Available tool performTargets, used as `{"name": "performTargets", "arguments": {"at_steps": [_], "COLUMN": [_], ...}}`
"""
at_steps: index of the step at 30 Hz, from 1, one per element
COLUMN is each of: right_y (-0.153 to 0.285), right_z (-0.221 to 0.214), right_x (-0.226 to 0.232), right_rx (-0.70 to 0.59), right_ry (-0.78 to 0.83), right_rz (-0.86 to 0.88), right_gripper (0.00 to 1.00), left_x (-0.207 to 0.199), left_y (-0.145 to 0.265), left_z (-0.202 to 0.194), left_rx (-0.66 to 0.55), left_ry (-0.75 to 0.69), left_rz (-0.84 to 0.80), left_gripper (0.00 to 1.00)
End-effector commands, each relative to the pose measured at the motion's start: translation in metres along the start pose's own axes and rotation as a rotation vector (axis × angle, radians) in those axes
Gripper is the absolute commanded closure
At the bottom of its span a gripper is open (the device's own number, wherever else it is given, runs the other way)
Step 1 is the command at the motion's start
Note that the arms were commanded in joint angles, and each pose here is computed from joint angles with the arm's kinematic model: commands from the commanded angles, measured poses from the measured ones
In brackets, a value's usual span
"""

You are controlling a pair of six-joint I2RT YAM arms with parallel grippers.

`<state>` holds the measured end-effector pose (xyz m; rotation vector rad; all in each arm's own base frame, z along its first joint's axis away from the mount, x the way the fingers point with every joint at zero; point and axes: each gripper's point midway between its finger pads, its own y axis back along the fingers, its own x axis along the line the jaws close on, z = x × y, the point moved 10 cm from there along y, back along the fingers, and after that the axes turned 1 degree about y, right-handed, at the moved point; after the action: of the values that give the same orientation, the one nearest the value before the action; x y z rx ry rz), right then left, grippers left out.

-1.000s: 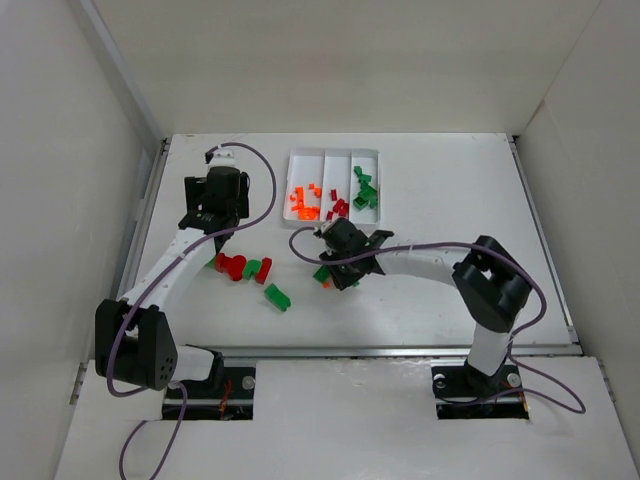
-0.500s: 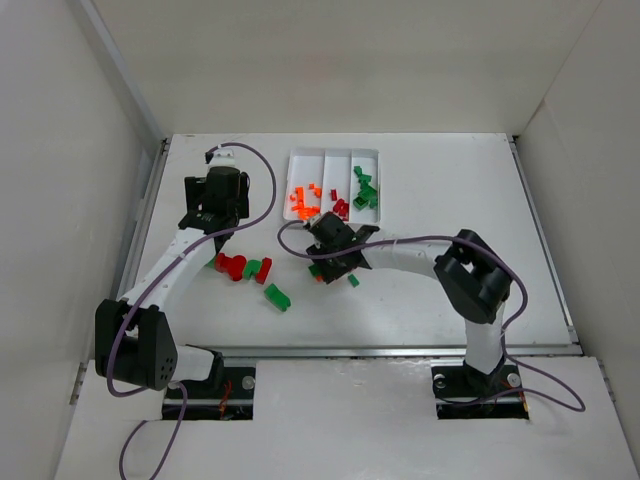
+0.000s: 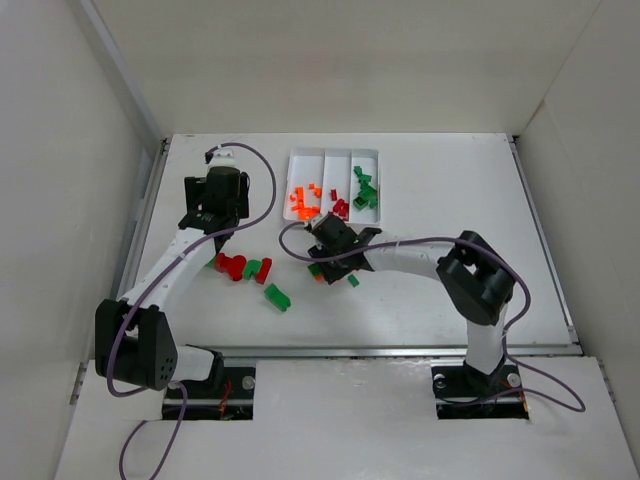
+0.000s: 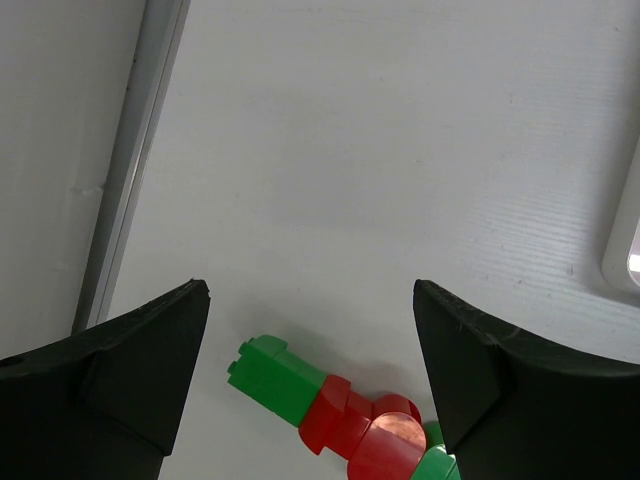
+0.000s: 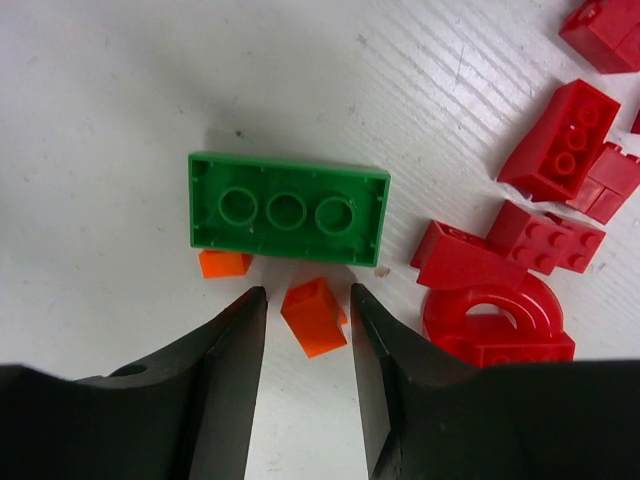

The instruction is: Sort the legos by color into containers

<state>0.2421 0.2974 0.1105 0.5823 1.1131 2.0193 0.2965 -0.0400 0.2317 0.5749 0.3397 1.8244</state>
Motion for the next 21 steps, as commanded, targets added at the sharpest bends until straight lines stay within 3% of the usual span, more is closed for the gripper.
{"name": "performTargets", "arguments": {"at_steps": [1, 3, 10, 15, 19, 21], "right_y": [0.004, 0.004, 0.007, 0.05, 0.074, 0.062], "right_z": [-0.018, -0.022, -0.013, 0.032, 0.076, 0.1], "right_x": [0.002, 0.005, 0.007, 0.012, 0.005, 0.007], "right_rx": [0.069, 0.079, 0.054, -0.163, -0.446, -0.476], "right_ry": [0.046, 0.056, 0.033, -0.005, -0.115, -0.132], "right_rz": [0.007, 0.01, 0.014, 0.038, -0.108, -0.165], "right_gripper": [0.55, 0.59, 1.0, 1.0, 1.0, 1.0], "left_x": [0.002, 0.002, 0.002, 0.001, 0.001, 0.001], "left_y": [0.005, 0.005, 0.005, 0.003, 0.003, 0.003], "left_z": [0.005, 0.008, 0.008, 0.007, 0.007, 0.007], "left_rx": [-0.03, -0.038, -0.038, -0.03, -0.03, -0.03], "left_ry": [0.012, 0.017, 0.017, 0.012, 0.012, 0.012], "left_rz": [0.001, 0.0, 0.0, 0.001, 0.001, 0.001], "left_gripper": [0.19, 0.19, 0.19, 0.19, 0.19, 0.19]}}
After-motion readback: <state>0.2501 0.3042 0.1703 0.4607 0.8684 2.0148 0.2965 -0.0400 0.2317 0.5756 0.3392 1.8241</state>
